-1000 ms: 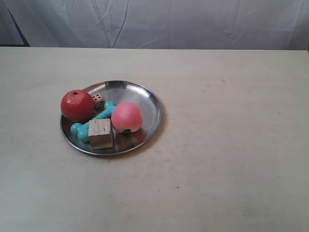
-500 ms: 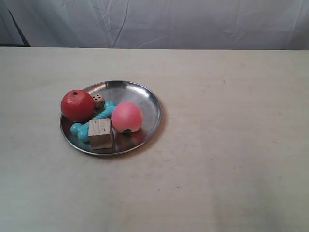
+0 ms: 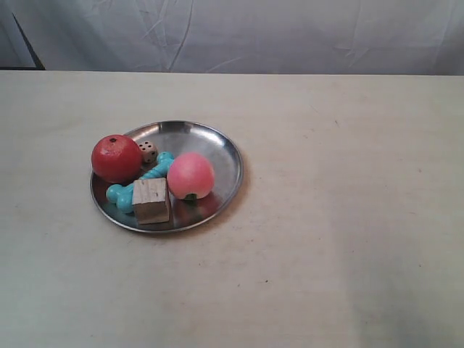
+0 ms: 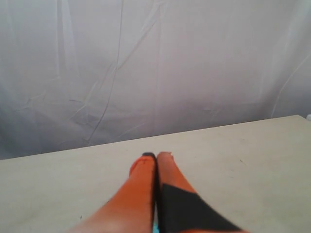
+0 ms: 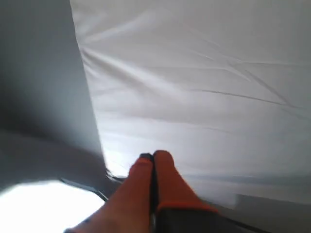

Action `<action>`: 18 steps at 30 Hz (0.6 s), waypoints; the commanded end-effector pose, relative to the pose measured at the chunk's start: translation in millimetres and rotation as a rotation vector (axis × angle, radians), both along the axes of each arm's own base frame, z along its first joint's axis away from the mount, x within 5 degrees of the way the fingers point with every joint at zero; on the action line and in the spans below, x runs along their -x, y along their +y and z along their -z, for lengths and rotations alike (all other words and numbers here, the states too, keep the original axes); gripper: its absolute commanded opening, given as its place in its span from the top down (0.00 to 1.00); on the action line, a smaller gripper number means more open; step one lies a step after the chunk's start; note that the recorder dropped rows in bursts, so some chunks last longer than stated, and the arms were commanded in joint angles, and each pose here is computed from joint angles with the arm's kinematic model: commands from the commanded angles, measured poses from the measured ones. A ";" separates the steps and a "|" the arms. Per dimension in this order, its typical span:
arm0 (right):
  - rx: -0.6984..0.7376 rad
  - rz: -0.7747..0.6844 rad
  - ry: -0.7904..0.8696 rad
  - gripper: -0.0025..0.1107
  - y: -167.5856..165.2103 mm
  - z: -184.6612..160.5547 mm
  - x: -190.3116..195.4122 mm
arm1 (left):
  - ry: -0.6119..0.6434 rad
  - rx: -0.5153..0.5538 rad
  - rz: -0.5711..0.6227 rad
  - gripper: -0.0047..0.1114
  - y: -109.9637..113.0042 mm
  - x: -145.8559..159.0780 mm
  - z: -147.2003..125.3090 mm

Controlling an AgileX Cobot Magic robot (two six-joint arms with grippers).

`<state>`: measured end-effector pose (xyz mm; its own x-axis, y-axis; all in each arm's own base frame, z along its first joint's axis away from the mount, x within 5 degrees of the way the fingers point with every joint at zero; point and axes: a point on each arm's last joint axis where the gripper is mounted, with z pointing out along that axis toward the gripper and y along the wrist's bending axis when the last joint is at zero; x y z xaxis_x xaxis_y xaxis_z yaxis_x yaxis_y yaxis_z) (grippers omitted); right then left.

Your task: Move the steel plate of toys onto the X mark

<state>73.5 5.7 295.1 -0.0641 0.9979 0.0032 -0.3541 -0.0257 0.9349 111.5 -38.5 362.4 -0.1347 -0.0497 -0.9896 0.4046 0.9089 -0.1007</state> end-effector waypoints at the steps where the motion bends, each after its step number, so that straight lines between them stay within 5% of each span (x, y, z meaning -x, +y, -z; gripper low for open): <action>1: -0.363 0.008 0.067 0.99 -11.4 13.8 -2.2 | 0.003 0.018 0.011 0.96 -1.2 1.3 0.8; 9: -0.297 0.058 0.278 0.99 -10.5 77.2 1.0 | 0.007 0.027 0.018 0.96 -1.9 1.7 0.8; 18: -0.315 0.135 0.397 0.99 -13.2 92.3 13.2 | 0.012 0.036 0.028 0.96 -2.8 2.1 0.9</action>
